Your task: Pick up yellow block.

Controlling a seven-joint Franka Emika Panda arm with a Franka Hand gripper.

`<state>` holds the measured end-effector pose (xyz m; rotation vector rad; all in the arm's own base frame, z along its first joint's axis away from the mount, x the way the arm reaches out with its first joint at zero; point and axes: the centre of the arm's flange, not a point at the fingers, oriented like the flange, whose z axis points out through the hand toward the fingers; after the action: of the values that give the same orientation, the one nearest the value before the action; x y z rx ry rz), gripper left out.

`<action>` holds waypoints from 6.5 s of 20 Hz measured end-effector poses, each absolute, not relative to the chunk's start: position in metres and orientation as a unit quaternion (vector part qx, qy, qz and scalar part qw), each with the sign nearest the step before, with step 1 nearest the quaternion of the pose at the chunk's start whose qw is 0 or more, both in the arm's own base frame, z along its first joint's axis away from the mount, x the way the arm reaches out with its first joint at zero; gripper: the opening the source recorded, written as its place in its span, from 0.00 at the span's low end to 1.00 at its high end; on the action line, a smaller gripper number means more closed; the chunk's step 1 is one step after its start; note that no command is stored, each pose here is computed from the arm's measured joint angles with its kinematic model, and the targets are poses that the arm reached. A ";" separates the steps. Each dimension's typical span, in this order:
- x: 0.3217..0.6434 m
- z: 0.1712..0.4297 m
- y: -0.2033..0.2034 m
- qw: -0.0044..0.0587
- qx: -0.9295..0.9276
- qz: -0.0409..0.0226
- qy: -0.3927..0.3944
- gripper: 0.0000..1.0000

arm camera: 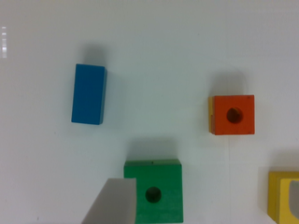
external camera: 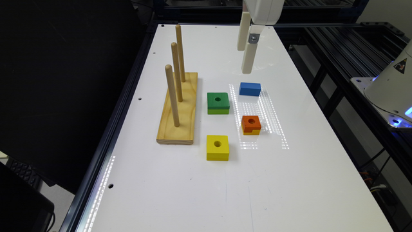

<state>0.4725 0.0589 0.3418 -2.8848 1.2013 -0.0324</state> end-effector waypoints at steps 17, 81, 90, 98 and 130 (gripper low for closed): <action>0.482 0.343 0.083 0.012 -0.924 -0.012 0.382 1.00; 0.514 0.270 0.161 0.021 -0.924 0.007 0.382 1.00; 0.515 0.268 0.184 0.026 -0.924 0.001 0.382 1.00; 0.521 0.257 0.185 0.024 -0.924 0.005 0.382 1.00; 0.522 0.203 0.180 0.022 -0.924 0.013 0.381 1.00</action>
<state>0.5218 0.1804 0.2027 -2.8626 1.1812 0.0395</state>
